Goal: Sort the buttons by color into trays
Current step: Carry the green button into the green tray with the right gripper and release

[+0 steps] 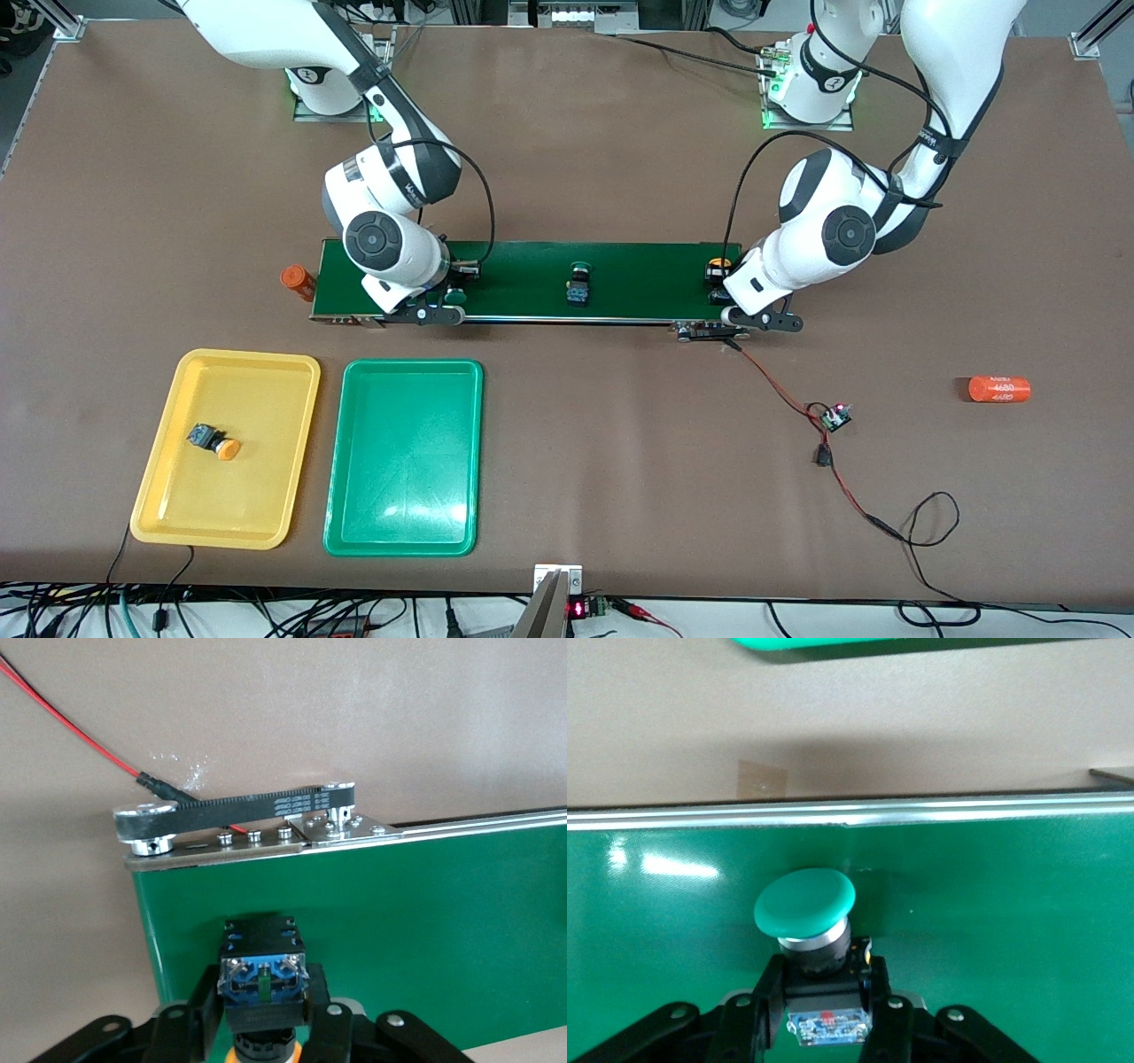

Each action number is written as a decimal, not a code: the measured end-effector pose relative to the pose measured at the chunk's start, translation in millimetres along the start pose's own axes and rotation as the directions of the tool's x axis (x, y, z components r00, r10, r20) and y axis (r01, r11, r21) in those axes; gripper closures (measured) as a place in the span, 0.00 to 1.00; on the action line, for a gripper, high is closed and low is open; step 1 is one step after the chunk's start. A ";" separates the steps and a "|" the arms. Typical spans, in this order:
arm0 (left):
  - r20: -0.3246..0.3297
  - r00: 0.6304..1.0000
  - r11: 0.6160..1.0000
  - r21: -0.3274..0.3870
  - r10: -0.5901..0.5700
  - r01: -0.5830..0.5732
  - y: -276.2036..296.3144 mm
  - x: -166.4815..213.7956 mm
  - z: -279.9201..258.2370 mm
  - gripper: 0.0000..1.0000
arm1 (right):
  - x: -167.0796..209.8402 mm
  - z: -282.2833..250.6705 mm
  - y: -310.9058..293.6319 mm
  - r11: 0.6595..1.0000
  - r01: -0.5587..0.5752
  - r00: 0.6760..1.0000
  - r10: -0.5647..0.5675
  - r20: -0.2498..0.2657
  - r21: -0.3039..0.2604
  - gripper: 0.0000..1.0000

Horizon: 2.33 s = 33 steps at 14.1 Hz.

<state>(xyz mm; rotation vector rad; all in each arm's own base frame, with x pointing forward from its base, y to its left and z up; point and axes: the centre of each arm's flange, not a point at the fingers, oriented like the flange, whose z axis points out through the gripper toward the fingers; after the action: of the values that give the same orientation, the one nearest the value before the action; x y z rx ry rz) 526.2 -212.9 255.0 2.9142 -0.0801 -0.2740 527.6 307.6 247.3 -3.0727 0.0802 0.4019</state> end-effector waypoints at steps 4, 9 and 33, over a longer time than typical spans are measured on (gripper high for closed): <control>-0.009 1.000 1.000 0.003 -0.002 0.002 -0.3 0.2 -4.2 0.19 | 11.0 -21.2 17.2 0.999 0.044 0.999 -0.044 -0.007 -0.011 0.59; -0.070 0.993 0.995 0.032 -0.091 0.093 -45.0 9.7 -45.1 0.00 | 38.5 -106.9 53.5 0.986 0.165 0.985 -0.165 -0.046 -0.022 0.59; 0.188 0.407 0.367 0.213 0.894 -0.905 -415.3 29.9 -123.2 0.00 | 177.0 -21.7 74.2 0.924 0.313 0.728 -0.381 -0.571 -0.217 0.37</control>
<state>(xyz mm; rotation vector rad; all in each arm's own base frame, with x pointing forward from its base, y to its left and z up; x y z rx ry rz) 593.0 215.4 278.3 2.5685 -1.8133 -0.1100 699.8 224.4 220.0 -3.0707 -0.5133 -0.6274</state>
